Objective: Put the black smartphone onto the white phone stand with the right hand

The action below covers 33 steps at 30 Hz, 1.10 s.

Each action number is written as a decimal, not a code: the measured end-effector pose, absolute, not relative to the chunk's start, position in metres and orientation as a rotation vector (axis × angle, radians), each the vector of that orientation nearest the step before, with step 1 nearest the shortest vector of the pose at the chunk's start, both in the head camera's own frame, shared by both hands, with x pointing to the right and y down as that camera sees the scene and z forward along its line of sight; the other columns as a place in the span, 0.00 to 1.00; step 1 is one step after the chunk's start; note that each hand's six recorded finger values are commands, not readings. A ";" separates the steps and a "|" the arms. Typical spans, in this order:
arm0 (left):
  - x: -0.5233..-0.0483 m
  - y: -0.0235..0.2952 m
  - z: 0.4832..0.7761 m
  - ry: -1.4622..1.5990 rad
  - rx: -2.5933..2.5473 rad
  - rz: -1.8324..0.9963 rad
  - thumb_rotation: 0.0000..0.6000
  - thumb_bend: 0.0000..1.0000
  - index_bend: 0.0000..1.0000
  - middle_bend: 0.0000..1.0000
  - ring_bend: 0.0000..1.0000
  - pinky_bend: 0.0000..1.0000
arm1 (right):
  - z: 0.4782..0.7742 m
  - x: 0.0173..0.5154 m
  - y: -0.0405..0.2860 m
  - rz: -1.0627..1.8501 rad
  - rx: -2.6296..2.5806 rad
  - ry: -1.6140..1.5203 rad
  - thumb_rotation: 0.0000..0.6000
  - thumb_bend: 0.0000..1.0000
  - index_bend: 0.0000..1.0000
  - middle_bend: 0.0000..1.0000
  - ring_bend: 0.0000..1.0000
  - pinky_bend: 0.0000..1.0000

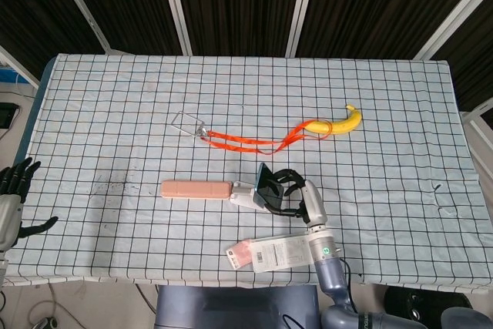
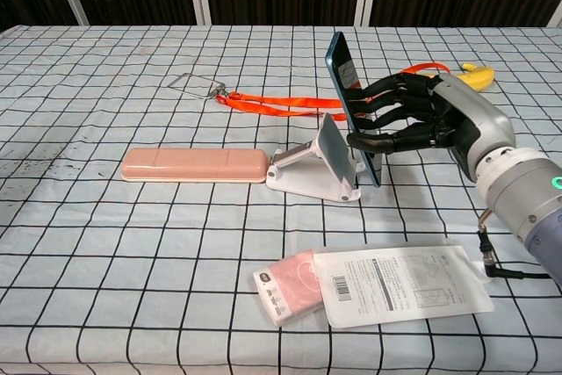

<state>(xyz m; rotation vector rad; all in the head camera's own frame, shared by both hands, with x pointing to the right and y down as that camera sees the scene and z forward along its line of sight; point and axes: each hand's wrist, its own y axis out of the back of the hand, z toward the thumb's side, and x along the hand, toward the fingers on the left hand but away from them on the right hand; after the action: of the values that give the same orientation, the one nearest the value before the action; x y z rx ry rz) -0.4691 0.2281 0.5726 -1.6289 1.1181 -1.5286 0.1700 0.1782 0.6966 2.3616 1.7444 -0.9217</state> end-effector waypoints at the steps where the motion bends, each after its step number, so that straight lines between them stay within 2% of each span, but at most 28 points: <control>1: -0.469 0.228 0.573 1.118 -1.629 -1.529 1.00 0.00 0.00 0.00 0.00 0.00 | 0.697 0.169 0.179 -0.917 2.356 1.745 1.00 0.25 0.68 0.67 0.56 0.50; 33: -0.470 0.227 0.574 1.125 -1.641 -1.534 1.00 0.00 0.00 0.00 0.00 0.00 | 0.715 0.161 0.186 -0.853 2.326 1.709 1.00 0.25 0.68 0.67 0.56 0.50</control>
<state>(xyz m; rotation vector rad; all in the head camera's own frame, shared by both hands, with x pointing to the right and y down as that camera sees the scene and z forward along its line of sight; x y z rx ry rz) -0.4698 0.2273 0.5738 -1.6413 1.1254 -1.5342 0.1613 0.1865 0.7154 2.3262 1.7089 -0.8527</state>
